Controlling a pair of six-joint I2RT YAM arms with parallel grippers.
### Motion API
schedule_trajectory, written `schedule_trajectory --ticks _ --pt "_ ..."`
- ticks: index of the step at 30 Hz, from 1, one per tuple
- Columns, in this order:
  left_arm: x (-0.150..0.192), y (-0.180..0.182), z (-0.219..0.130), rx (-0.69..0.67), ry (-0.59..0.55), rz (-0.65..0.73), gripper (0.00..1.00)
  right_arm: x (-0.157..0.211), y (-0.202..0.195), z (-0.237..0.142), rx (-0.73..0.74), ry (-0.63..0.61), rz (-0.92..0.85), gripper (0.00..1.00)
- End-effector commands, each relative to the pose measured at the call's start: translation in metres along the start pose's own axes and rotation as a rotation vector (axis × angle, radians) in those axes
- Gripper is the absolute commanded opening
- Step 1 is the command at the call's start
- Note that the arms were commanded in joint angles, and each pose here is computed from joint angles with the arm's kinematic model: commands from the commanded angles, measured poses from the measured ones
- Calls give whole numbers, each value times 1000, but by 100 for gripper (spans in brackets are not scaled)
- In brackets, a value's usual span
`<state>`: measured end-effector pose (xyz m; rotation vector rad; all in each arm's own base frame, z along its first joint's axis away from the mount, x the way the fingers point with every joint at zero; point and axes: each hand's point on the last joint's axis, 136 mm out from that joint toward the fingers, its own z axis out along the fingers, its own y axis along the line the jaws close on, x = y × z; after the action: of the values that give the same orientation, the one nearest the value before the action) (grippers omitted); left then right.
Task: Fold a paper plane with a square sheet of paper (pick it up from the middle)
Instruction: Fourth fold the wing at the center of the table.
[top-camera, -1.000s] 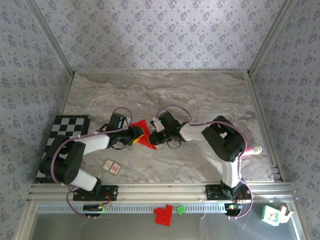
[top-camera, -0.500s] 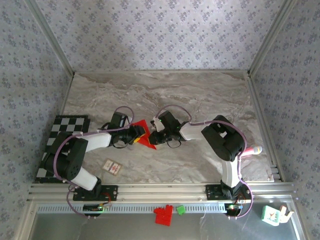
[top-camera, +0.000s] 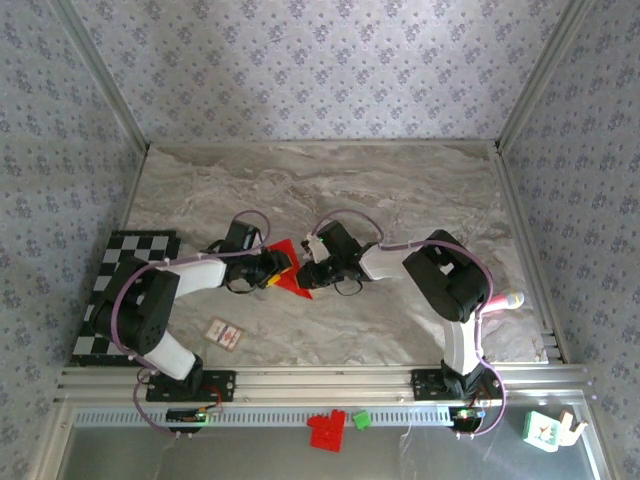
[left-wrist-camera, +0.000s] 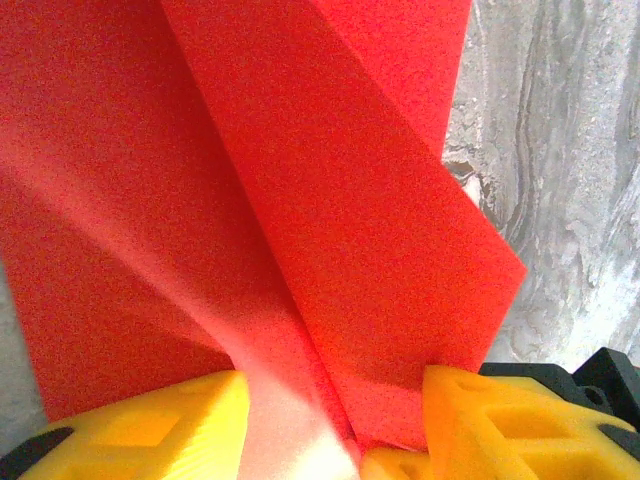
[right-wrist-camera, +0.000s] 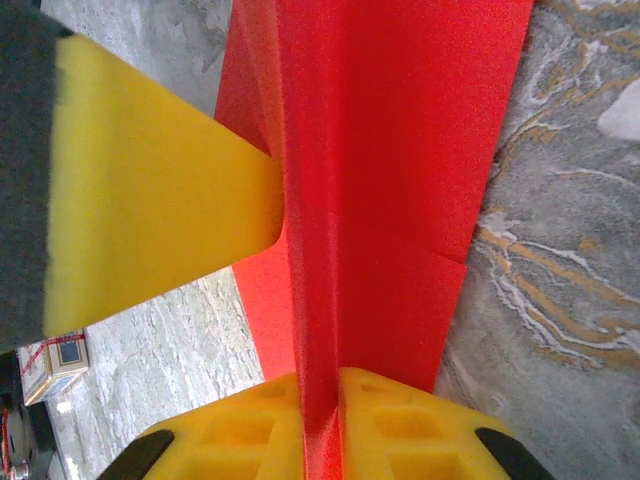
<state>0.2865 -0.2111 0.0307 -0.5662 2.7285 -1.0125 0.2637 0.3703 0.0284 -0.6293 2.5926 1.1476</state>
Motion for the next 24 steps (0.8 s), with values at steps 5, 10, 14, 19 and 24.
schedule_trajectory --ticks 5,10,14,19,24 --pt "13 42 8 -189 45 -57 50 -6 5 -15 3 -18 18 19" --pt "15 49 10 -228 59 -76 50 1 8 -18 10 -3 15 19" --pt "17 52 12 -245 69 -86 50 9 5 -15 18 18 23 19" --pt "17 52 12 -252 77 -85 50 12 2 -10 20 32 33 19" --pt "19 54 12 -261 84 -83 51 14 -2 -8 26 36 44 17"
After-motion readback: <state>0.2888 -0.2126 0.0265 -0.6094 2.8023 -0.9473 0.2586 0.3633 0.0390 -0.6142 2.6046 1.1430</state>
